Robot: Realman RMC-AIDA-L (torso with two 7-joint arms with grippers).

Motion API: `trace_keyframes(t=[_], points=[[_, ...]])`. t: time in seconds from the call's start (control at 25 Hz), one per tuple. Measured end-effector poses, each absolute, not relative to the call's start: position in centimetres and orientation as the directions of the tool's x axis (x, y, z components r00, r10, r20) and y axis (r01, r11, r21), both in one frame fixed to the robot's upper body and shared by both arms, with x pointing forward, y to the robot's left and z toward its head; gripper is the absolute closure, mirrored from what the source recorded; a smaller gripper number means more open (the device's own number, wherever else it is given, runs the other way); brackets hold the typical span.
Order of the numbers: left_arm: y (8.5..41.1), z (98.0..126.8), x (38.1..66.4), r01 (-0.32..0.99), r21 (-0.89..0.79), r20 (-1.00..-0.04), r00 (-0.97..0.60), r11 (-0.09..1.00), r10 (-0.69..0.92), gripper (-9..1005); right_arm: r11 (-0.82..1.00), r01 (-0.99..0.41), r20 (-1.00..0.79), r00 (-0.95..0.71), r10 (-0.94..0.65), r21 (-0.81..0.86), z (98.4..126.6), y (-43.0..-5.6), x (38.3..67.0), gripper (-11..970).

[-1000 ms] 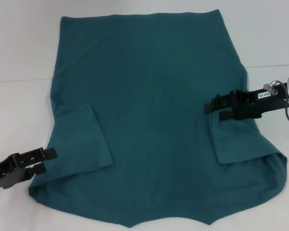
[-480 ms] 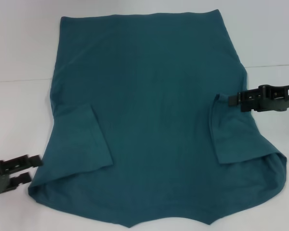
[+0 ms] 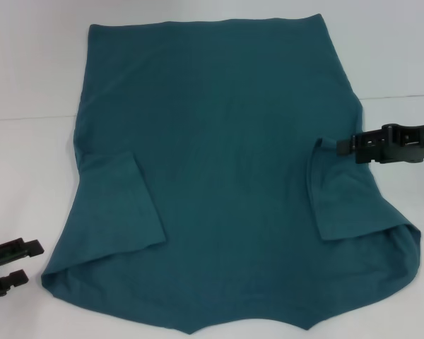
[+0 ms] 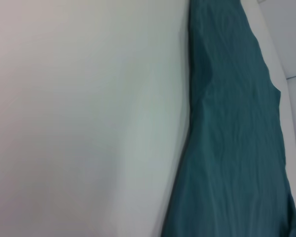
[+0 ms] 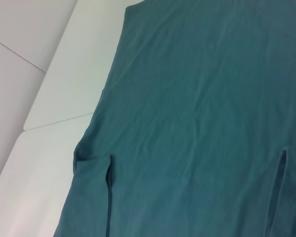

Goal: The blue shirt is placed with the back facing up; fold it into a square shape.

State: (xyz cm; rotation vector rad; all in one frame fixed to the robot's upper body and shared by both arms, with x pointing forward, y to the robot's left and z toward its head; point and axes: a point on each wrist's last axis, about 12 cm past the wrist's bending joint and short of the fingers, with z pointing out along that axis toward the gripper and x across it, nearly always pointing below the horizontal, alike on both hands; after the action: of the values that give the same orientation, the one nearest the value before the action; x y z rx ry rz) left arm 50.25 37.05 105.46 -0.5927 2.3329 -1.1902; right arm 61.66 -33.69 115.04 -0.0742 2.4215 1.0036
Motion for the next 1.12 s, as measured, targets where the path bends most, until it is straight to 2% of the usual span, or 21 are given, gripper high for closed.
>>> trace_keyframes(t=[1.12], points=[[34.4,104.6,51.6,-0.136,-0.796,-0.200,-0.860,0.589,-0.470,215,0.722,-0.231,-0.479,-0.863,0.157,0.652,114.9,-33.8,61.6,325]])
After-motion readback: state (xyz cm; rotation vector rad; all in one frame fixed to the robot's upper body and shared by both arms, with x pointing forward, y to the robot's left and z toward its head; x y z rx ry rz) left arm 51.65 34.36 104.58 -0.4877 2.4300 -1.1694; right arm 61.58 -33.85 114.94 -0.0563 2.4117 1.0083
